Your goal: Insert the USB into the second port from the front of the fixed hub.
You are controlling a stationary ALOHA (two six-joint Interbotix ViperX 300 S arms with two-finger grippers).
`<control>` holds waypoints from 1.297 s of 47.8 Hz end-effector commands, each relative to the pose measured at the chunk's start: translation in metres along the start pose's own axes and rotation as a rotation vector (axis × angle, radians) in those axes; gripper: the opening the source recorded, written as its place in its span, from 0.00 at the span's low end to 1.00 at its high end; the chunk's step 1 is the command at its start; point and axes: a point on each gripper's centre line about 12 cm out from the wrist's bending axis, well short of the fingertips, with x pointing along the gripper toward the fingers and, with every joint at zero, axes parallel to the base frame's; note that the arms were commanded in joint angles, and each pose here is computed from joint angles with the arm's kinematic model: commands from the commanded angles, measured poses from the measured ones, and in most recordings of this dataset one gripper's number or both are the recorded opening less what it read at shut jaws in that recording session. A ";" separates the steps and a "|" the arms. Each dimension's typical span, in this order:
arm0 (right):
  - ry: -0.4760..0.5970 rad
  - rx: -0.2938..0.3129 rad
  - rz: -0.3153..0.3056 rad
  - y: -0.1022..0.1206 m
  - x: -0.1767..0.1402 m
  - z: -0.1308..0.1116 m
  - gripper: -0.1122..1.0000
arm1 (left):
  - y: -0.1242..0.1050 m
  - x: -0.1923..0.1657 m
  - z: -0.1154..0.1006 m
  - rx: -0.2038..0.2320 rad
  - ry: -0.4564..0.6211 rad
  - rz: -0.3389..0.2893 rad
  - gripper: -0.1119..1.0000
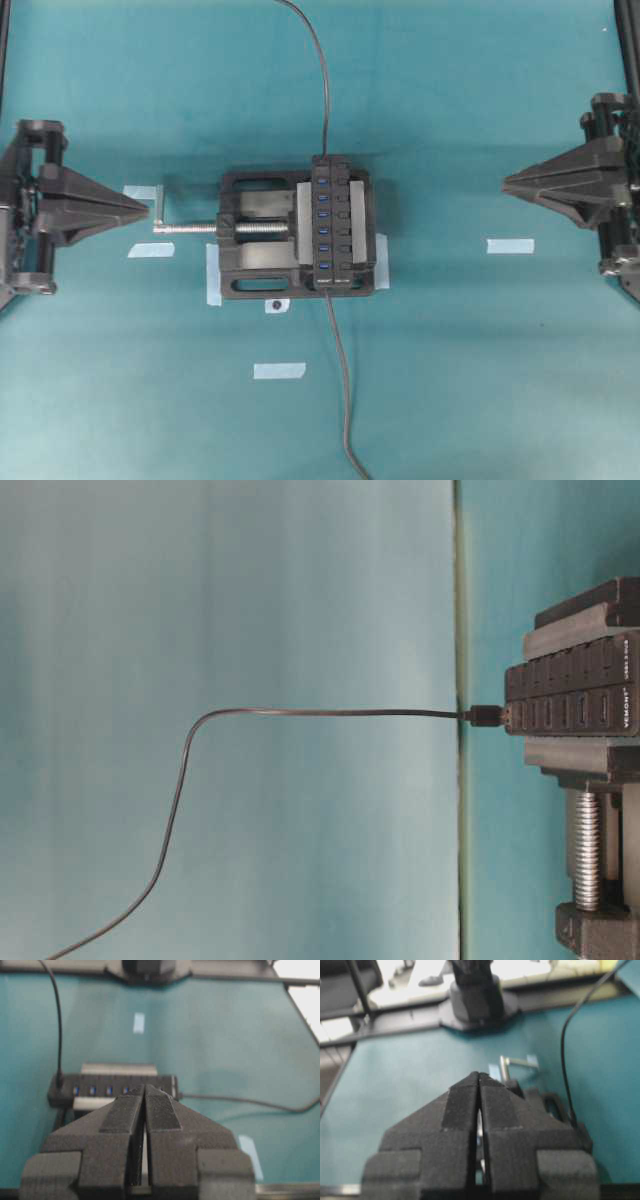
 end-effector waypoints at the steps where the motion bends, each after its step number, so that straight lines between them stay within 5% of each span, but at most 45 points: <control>1: 0.046 0.018 -0.012 0.000 0.005 0.005 0.11 | 0.000 0.003 0.008 0.000 0.003 0.002 0.10; 41: 0.481 -0.019 -0.141 -0.024 0.056 -0.024 0.11 | 0.001 0.014 -0.007 0.004 0.247 0.012 0.10; 62: 0.541 -0.057 -0.196 -0.042 0.081 -0.021 0.11 | 0.002 0.024 -0.011 0.005 0.283 0.014 0.10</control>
